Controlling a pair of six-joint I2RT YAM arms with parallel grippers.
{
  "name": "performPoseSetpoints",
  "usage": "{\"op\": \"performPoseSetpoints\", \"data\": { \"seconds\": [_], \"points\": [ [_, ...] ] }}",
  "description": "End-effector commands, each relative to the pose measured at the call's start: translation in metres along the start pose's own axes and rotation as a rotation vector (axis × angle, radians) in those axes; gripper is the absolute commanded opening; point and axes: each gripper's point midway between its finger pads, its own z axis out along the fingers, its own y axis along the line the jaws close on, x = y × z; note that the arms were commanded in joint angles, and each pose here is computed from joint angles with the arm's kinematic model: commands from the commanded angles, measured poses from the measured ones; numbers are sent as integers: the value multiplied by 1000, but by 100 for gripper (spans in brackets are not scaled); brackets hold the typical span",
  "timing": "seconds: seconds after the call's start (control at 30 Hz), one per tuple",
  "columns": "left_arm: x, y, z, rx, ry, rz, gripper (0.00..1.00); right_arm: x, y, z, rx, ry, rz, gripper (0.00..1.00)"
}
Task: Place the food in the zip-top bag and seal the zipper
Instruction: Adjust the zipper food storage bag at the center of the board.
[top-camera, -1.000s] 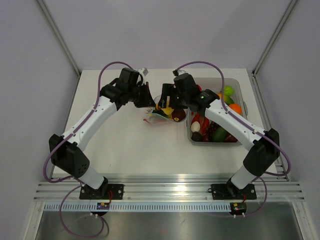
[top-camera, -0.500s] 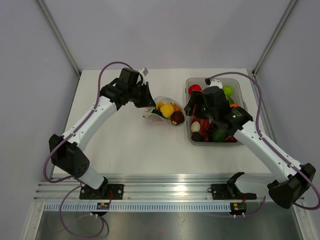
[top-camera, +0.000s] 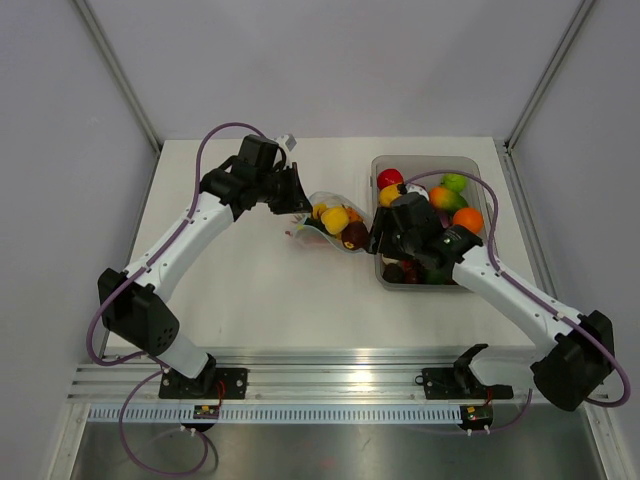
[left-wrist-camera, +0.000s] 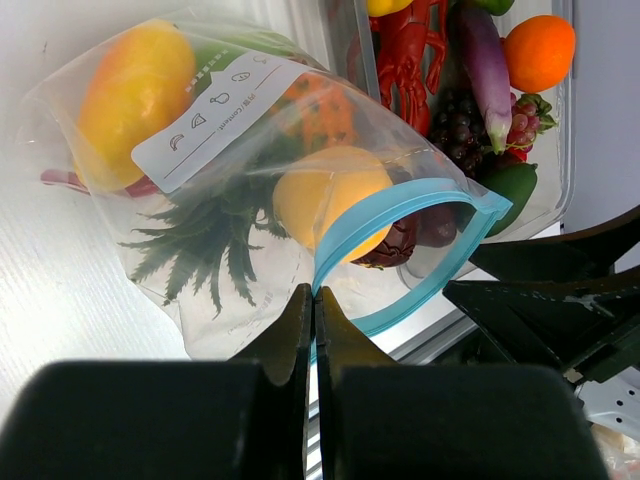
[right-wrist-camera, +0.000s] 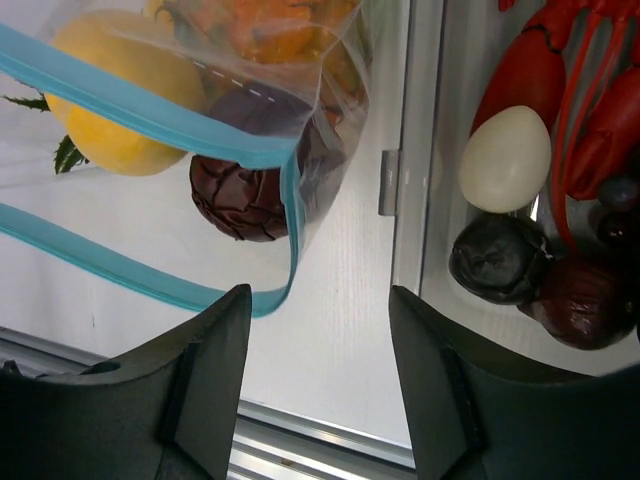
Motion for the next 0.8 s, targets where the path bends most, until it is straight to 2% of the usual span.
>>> {"op": "performPoseSetpoints", "data": {
  "seconds": [0.0, 0.13, 0.23, 0.27, 0.3, 0.37, 0.4, 0.43, 0.53, 0.57, 0.6, 0.7, 0.77],
  "points": [
    [-15, -19, -15, 66, -68, 25, 0, -15, 26, 14, -68, -26, 14, 63],
    [-14, -17, -16, 58, -66, 34, 0, -14, 32, 21, -89, -11, 26, 59],
    [-14, -18, -16, 58, -66, 38, 0, -17, 33, 20, -91, -27, 31, 50],
    [-14, -17, -16, 57, -66, 38, 0, -17, 33, 20, -87, -30, 29, 46],
    [-15, -19, -16, 63, -70, 43, 0, -17, 31, 20, -78, -27, 26, 28],
    [-16, -19, -16, 64, -71, 51, 0, -23, 36, 17, -88, -33, 15, 14],
    [-18, -19, -16, 66, -75, 57, 0, -25, 39, 15, -93, -33, 14, 4],
    [-22, -21, -16, 72, -87, 73, 0, -29, 42, 12, -103, -40, 10, 0],
    [-40, -25, -18, 78, -159, 132, 2, -49, 53, 4, -117, -81, 2, 0],
    [-47, -23, -17, 69, -182, 140, 10, -61, 62, 3, -127, -98, 3, 0],
    [-55, -20, -16, 66, -197, 142, 36, -64, 65, 3, -123, -88, 2, 0],
    [-81, -23, -27, 77, -247, 184, 74, -88, 77, 8, -136, -79, 14, 0],
    [-94, -22, -41, 59, -284, 228, 82, -103, 79, 15, -137, -81, 23, 0]
  ]
}}
